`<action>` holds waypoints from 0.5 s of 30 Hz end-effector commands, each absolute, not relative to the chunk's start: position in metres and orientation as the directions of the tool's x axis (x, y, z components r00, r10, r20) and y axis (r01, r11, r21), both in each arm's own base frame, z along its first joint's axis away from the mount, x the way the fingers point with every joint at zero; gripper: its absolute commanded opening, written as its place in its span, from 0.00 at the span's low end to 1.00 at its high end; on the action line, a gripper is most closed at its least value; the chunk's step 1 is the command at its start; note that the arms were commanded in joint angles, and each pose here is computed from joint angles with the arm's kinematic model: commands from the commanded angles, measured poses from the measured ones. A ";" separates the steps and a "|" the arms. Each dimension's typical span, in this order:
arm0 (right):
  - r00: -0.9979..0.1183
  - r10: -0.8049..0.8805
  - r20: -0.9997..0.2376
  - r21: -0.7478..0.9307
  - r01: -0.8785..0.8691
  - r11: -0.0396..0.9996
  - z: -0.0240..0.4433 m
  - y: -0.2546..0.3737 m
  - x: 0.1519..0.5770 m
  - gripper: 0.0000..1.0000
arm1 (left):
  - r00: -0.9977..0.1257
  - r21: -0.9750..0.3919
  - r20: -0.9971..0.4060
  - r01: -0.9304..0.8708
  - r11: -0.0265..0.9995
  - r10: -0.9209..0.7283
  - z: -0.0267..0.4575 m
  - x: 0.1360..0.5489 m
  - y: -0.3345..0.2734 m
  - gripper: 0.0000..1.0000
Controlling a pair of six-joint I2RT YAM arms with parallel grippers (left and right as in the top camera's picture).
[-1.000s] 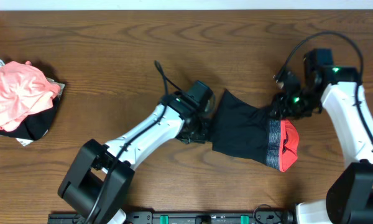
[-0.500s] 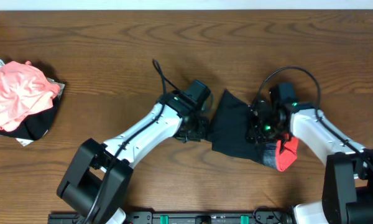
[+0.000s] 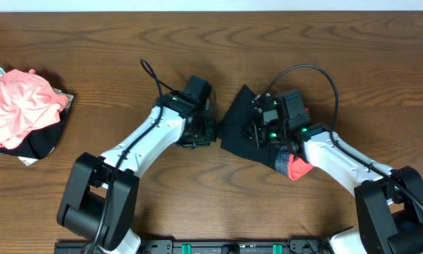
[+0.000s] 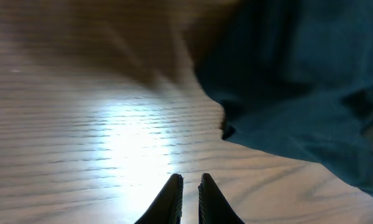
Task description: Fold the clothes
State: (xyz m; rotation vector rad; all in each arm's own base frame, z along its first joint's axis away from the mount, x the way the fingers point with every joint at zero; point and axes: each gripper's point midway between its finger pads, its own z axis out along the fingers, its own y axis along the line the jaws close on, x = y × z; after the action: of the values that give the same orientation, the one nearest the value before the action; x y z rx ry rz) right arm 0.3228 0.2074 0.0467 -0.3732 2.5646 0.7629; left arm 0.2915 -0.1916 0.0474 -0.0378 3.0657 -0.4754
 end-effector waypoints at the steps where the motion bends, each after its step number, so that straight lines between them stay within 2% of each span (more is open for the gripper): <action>1: -0.866 -0.086 -0.492 0.483 -0.354 0.801 0.061 0.214 0.332 0.38 | -0.996 -0.311 -0.075 -0.018 0.950 -0.043 0.061 0.300 -0.185 0.11; 6: -0.767 -0.053 -0.640 0.426 -0.411 0.806 0.130 0.194 0.368 0.40 | -0.992 -0.329 -0.113 -0.007 0.944 -0.047 0.076 0.302 -0.185 0.12; 9: -0.735 -0.050 -0.676 0.381 -0.406 0.831 0.151 0.173 0.384 0.39 | -0.990 -0.337 -0.131 -0.001 0.941 -0.048 0.083 0.302 -0.185 0.12; 12: -0.760 -0.055 -0.648 0.343 -0.355 0.869 0.140 0.152 0.388 0.39 | -0.990 -0.338 -0.133 -0.001 0.941 -0.048 0.084 0.302 -0.185 0.12; 15: -0.859 -0.078 -0.507 0.305 -0.263 0.915 0.100 0.129 0.369 0.42 | -0.990 -0.338 -0.133 -0.001 0.941 -0.048 0.084 0.302 -0.185 0.12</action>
State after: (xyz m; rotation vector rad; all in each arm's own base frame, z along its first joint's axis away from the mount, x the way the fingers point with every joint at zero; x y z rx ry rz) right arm 0.3803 0.1475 0.1364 -0.2418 2.4417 0.6135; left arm 0.2986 -0.1858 0.0783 -0.0556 2.9763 -0.5205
